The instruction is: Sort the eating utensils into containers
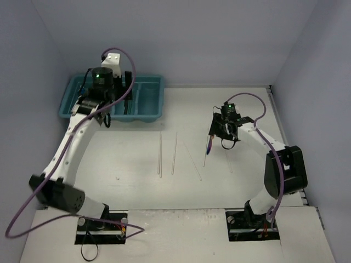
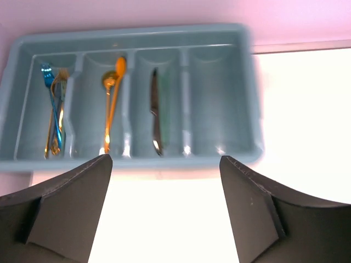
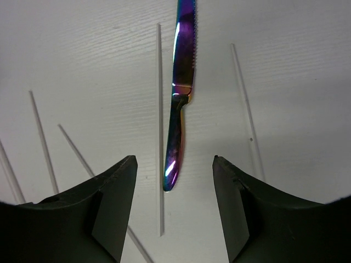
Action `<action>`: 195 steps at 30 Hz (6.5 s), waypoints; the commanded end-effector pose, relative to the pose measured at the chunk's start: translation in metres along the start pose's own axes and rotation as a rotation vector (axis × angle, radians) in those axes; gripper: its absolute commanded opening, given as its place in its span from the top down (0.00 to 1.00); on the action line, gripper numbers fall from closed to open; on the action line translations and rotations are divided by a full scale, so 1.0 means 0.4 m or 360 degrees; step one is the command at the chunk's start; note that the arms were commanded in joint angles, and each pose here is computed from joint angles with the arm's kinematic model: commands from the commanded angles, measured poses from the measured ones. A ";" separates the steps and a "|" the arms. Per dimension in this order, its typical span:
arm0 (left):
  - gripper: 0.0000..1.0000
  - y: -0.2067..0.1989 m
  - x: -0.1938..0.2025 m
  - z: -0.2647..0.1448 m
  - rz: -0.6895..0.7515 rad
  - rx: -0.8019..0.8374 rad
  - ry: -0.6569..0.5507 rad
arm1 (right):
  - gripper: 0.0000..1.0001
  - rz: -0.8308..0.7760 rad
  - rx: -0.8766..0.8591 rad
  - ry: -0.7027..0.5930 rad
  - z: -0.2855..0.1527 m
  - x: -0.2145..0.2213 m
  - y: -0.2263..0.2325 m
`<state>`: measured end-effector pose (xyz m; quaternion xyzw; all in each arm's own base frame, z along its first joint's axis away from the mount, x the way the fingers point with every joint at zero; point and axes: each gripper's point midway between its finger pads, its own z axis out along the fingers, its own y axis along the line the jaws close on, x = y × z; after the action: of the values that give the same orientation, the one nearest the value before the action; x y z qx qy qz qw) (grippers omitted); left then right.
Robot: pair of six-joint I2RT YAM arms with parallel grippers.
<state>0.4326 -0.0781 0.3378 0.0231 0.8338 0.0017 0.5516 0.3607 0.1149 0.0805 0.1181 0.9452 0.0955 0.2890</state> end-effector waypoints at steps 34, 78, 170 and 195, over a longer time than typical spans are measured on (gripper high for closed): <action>0.23 0.042 0.376 -0.202 -0.0049 0.0030 0.0146 | 0.69 -0.0079 0.0398 0.0133 0.190 0.056 -0.025; 0.23 -0.738 0.243 -0.277 -0.0428 0.1429 0.0146 | 1.00 0.0021 -0.0557 -0.0372 -0.257 -0.148 0.294; 0.57 -0.139 0.206 0.126 -0.0058 0.0054 0.0318 | 0.35 0.0113 0.0088 -0.0459 -0.200 -0.115 -0.138; 0.58 -0.419 0.739 -0.117 0.0147 0.0364 0.0858 | 0.35 0.0098 0.0043 -0.0460 -0.219 -0.069 -0.142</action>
<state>0.2581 -0.2208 0.0627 0.1469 0.9509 -0.0299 0.2706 0.3201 0.0443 0.1406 0.1695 0.9001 0.0714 0.3949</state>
